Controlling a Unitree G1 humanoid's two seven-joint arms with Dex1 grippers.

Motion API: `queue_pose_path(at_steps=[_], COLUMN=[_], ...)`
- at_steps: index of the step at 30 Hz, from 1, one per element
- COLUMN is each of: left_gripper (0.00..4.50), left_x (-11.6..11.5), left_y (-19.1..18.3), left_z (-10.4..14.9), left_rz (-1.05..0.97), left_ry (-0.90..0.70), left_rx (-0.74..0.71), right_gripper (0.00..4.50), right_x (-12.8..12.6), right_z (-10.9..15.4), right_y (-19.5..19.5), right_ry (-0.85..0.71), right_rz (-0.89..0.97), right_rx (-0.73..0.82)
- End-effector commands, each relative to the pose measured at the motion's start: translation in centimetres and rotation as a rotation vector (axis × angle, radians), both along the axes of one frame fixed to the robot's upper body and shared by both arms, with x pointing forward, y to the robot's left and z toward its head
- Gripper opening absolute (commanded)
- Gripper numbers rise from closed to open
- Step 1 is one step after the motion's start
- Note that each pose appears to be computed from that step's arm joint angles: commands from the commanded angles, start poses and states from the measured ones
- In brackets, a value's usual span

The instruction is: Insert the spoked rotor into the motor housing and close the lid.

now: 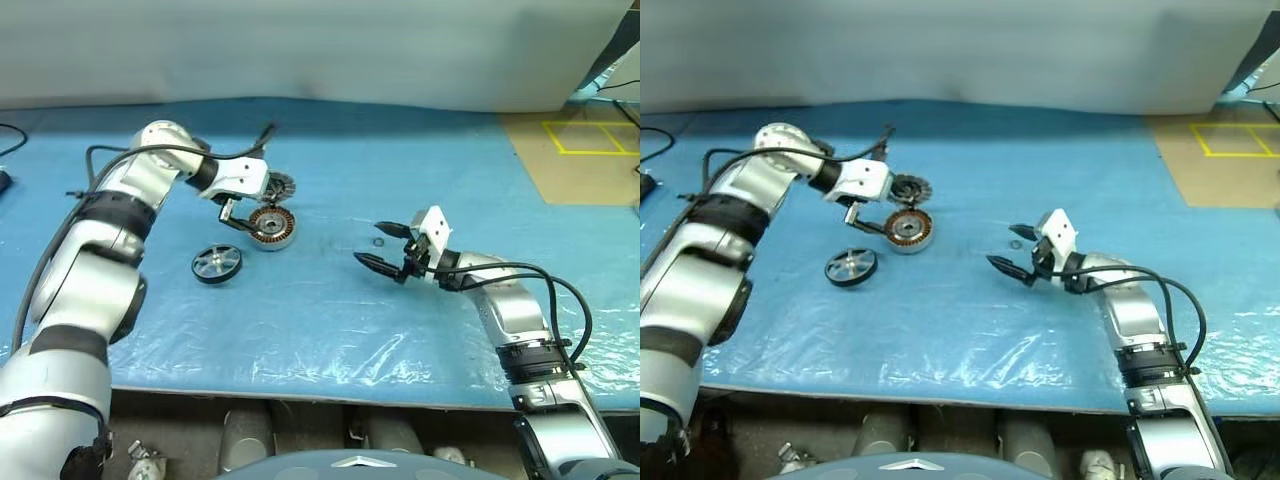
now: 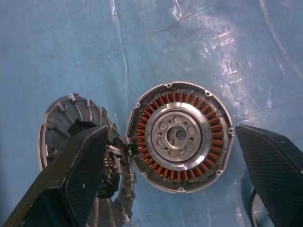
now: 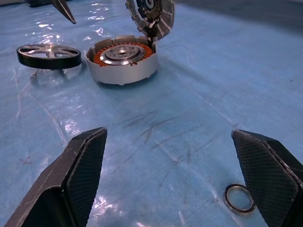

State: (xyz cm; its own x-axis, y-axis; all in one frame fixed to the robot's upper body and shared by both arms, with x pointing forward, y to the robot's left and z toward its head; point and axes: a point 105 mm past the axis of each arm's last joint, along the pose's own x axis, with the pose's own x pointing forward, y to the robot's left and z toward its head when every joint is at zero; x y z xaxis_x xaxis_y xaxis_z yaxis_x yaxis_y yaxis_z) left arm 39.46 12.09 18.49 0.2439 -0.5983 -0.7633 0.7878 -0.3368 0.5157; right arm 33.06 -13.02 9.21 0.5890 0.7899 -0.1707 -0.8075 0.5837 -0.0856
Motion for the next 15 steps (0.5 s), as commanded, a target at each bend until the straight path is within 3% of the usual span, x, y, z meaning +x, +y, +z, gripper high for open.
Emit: queue_pose_path(at_steps=[1, 7, 15], left_gripper=[4.5, 4.5, 4.5], left_x=[0.4, 0.0, 0.6], left_y=[-0.2, -0.8, -0.4], left_z=[0.8, 0.8, 1.3], left_rz=[-0.007, -0.015, -0.022], left_ry=[-0.016, 0.086, 0.017], left_rx=[0.011, 0.027, 0.318], right_gripper=[4.46, 4.46, 4.46], right_x=[-0.4, -0.7, 0.7], right_z=[1.5, 1.0, 2.5], right_y=[0.3, 0.1, -0.3], right_ry=[-0.075, -0.078, -0.098], right_rz=[-0.021, -0.074, -0.013], right_rx=[0.029, 0.035, -0.015])
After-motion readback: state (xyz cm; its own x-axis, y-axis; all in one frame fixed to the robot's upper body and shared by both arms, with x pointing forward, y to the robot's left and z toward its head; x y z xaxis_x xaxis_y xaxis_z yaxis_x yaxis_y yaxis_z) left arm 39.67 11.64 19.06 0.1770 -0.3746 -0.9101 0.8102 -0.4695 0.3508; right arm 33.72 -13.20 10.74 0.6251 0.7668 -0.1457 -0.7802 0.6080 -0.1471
